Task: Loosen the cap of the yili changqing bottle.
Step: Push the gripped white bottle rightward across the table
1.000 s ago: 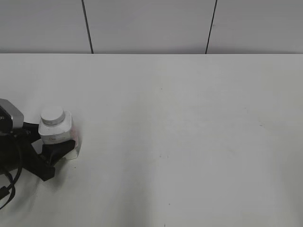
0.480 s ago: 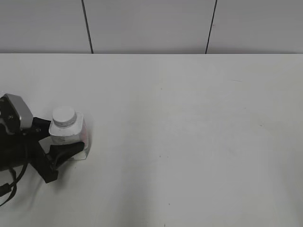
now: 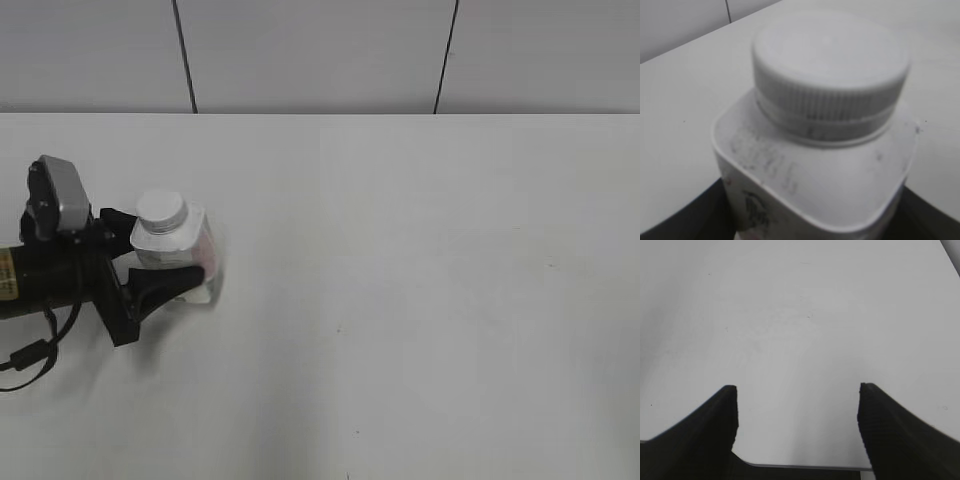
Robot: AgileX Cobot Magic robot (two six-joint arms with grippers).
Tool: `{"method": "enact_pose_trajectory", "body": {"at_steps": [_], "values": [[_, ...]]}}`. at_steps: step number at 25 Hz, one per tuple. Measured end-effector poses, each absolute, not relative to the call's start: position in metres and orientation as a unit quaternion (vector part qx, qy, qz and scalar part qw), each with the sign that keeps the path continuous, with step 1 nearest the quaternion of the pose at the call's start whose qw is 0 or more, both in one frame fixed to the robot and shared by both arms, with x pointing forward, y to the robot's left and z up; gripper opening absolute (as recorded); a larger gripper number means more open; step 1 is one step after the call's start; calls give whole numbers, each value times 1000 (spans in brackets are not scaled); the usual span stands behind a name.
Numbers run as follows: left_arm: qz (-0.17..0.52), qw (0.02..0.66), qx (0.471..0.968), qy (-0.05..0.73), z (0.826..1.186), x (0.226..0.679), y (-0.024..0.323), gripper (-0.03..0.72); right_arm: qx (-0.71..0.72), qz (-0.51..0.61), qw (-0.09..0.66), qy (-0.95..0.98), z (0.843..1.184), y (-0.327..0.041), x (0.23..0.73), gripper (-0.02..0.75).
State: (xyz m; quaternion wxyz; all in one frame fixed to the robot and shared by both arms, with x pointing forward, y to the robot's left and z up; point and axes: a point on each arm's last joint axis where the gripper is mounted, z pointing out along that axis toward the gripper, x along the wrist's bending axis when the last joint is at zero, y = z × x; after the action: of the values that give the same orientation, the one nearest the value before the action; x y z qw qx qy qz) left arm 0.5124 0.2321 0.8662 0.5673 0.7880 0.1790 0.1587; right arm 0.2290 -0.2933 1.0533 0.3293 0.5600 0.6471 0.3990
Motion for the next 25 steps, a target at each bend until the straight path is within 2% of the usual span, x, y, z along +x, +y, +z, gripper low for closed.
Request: {"method": "enact_pose_trajectory", "body": {"at_steps": [7, 12, 17, 25], "values": [[147, 587, 789, 108, 876, 519, 184, 460, 560, 399, 329, 647, 1053, -293, 229, 587], [143, 607, 774, 107, 883, 520, 151, 460, 560, 399, 329, 647, 1053, -293, 229, 587], [132, 612, 772, 113, 881, 516, 138, 460, 560, 399, 329, 647, 1053, -293, 229, 587], [115, 606, 775, 137, 869, 516, 139, 460, 560, 399, 329, 647, 1053, -293, 229, 587]]}}
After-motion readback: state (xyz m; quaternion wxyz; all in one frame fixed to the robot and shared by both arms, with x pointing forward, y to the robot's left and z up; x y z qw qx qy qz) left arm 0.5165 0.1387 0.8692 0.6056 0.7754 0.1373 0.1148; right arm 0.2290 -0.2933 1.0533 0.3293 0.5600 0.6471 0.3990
